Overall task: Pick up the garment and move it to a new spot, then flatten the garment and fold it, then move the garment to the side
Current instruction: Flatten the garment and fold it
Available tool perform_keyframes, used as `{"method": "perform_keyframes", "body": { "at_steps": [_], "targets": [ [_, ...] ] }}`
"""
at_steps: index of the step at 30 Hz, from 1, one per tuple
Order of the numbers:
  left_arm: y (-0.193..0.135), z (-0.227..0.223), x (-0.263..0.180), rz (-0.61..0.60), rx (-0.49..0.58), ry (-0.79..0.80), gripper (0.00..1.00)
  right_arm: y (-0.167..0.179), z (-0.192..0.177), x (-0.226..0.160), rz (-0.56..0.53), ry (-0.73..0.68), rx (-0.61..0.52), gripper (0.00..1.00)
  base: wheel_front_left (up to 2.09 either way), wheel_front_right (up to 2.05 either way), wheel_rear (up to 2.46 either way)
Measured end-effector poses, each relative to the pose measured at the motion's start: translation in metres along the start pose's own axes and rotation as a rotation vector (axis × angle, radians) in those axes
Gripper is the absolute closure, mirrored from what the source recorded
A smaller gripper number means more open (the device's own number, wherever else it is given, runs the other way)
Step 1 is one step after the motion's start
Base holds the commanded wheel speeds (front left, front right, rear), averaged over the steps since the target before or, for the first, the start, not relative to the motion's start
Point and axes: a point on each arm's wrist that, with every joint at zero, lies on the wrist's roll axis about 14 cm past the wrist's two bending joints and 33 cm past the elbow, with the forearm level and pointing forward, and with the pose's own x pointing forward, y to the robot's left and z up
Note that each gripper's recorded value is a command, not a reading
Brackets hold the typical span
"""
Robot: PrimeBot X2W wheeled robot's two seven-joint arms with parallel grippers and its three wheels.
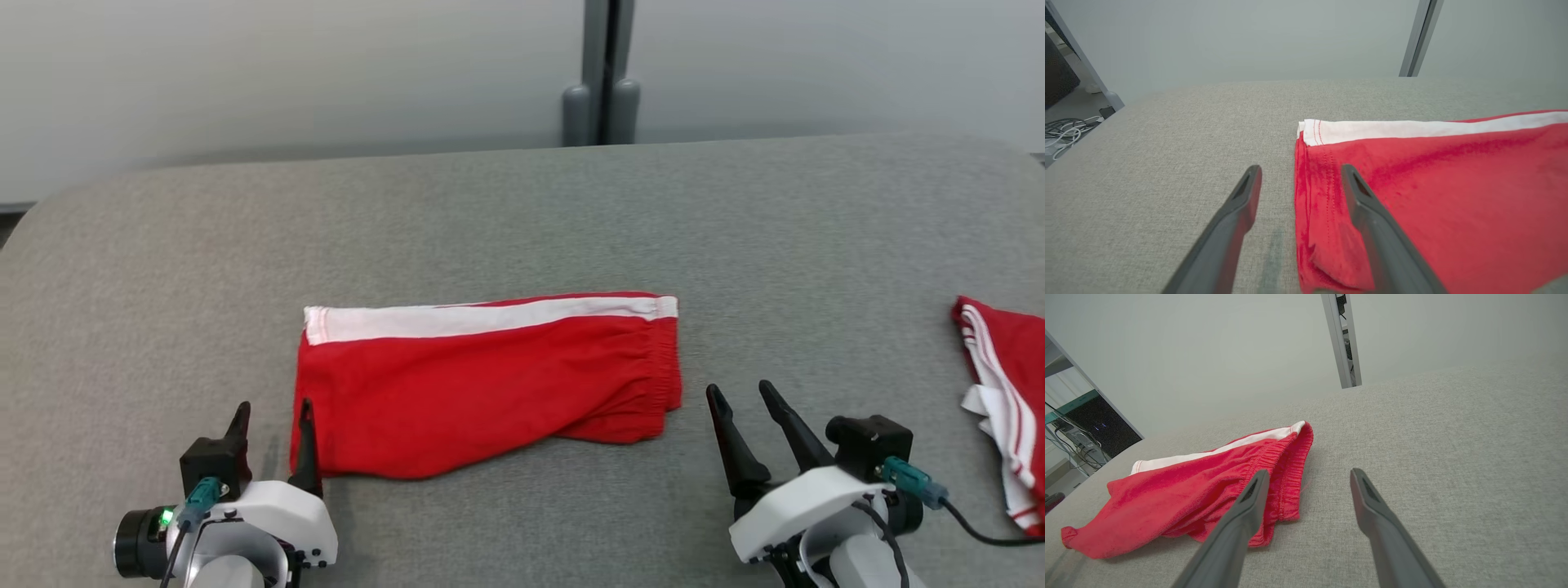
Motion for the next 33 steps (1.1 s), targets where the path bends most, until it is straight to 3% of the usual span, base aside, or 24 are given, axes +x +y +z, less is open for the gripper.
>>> {"method": "perform_keyframes", "body": {
  "at_steps": [10,17,22,23,24,25,33],
  "targets": [
    [0.020,-0.024,-0.018,0.049,-0.029,0.054,0.00,0.022,-0.026,0.044,0.081,0.099,0.002,0.00,0.00,0.00,0.00],
    [0.025,-0.034,-0.022,0.067,-0.042,0.081,0.00,0.015,-0.069,0.046,0.059,0.243,0.011,0.00,0.00,0.00,0.00],
    [0.023,-0.032,-0.017,0.064,-0.041,0.076,0.00,0.026,-0.080,0.048,0.089,0.280,0.054,0.01,0.00,0.00,0.00],
    [0.023,-0.031,-0.016,0.063,-0.041,0.073,0.00,0.029,-0.081,0.049,0.097,0.283,0.056,0.09,0.00,0.00,0.00],
    [0.022,-0.031,-0.015,0.060,-0.040,0.073,0.00,0.032,-0.081,0.049,0.105,0.287,0.069,0.72,0.00,0.00,0.00],
    [0.022,-0.031,-0.015,0.058,-0.039,0.075,0.00,0.036,-0.082,0.049,0.112,0.288,0.082,1.00,0.00,0.00,0.00],
    [0.015,-0.029,-0.015,0.036,-0.040,0.067,0.00,0.024,-0.058,0.056,0.050,0.210,0.145,1.00,0.00,0.00,0.00]
  ]
}}
